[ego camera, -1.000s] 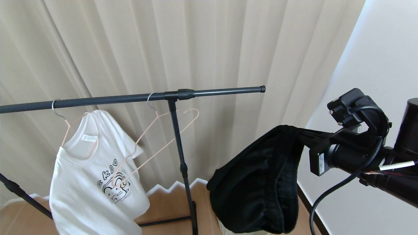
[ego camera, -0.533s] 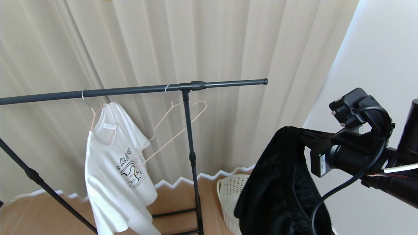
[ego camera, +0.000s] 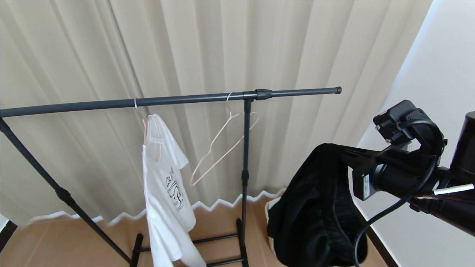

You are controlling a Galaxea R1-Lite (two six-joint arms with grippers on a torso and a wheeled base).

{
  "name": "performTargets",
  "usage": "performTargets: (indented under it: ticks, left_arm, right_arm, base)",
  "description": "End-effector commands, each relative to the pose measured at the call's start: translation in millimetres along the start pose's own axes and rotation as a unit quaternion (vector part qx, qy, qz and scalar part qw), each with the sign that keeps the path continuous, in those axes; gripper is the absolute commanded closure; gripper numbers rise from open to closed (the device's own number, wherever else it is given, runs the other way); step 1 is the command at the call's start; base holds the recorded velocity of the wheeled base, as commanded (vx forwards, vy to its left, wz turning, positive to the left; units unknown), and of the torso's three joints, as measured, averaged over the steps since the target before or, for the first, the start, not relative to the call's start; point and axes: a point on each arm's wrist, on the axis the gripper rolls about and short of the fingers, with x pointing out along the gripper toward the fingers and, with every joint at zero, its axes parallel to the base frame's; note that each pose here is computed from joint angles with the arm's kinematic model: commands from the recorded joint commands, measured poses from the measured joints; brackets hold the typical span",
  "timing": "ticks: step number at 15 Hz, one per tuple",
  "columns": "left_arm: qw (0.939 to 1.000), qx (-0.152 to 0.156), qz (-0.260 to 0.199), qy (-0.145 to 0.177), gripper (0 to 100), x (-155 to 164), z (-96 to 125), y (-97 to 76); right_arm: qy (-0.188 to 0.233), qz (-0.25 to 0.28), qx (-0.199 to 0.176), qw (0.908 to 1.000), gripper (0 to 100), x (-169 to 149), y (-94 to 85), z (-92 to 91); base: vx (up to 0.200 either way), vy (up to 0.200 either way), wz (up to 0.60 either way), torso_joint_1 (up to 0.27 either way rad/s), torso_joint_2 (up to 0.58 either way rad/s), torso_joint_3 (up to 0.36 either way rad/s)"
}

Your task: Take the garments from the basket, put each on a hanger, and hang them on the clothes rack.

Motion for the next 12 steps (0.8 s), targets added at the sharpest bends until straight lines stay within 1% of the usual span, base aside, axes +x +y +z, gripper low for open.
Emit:
performTargets:
  ticks: [1, 2, 8, 11, 12]
  left_arm:
    - [1.0, 0.0, 0.0, 0.0, 0, 0.0, 0.0, 0.0]
    - [1.0, 0.0, 0.0, 0.0, 0, 0.0, 0.0, 0.0]
    - [1.0, 0.0, 0.001, 0.0, 0, 0.0, 0.0, 0.0]
    - [1.0, 0.0, 0.001, 0.0, 0, 0.0, 0.0, 0.0]
    - [1.0, 0.0, 0.001, 0.0, 0, 0.0, 0.0, 0.0]
  right_arm:
    - [0.001, 0.0, -0.001, 1.0, 100, 0.1, 0.2, -0.3]
    - [0.001, 0.0, -0.001, 1.0, 100, 0.1, 0.2, -0.3]
    - [0.0, -0.002, -0.003, 1.0, 100, 0.2, -0.2, 0.1]
    - [-0.001, -0.003, -0.001, 1.0, 100, -0.2, -0.4, 0.5]
    - [-0.005, -0.003, -0.001, 1.0, 100, -0.2, -0.5, 1.0]
  base:
    - [-0.2, 0.0, 0.0, -0.007, 0.01, -0.007]
    - [-0.2, 0.0, 0.0, -0.007, 0.0, 0.002]
    - [0.0, 0.0, 0.0, 0.0, 0.0, 0.0]
    - [0.0, 0.0, 0.6, 0.001, 0.0, 0.002]
    - [0.0, 0.0, 0.0, 0.0, 0.0, 0.0]
